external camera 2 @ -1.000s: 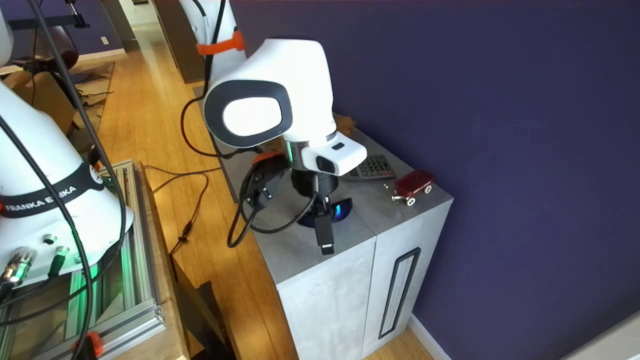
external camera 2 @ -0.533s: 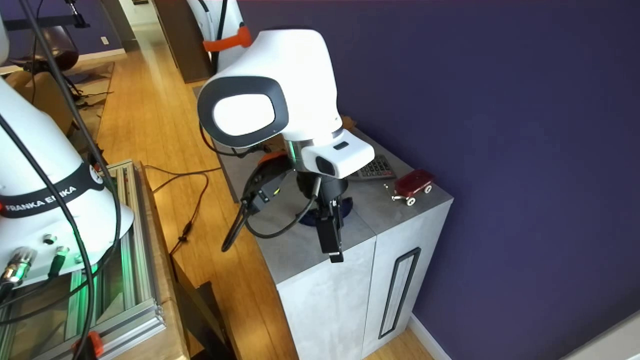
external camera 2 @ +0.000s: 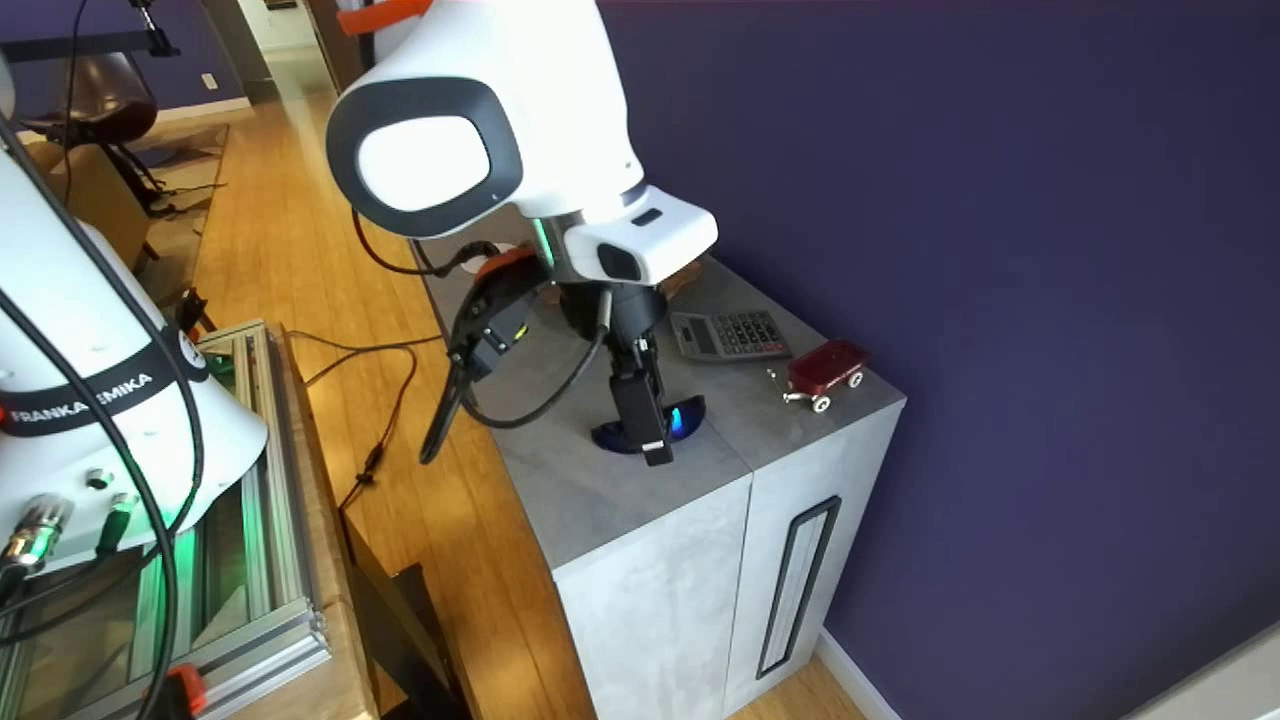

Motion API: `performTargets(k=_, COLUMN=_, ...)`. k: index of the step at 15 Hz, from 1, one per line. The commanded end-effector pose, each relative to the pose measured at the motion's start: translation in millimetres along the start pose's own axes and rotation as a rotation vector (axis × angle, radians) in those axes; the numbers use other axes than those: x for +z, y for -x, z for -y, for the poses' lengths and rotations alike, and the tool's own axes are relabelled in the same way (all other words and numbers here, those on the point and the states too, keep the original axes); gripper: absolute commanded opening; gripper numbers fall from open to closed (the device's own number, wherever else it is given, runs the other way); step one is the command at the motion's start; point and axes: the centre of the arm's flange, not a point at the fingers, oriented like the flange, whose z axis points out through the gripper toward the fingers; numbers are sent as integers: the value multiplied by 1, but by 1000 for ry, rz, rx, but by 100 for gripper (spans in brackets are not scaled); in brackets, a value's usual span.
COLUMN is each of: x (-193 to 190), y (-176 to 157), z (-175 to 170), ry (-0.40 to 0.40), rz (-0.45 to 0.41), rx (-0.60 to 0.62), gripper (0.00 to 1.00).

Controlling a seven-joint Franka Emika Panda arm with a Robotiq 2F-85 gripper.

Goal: Put the glasses in the key bowl

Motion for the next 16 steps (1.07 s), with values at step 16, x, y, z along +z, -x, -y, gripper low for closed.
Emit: performTargets(k=16, x=-1, y=15, z=85, ry=-18, rz=39, rx=-164, gripper=100)
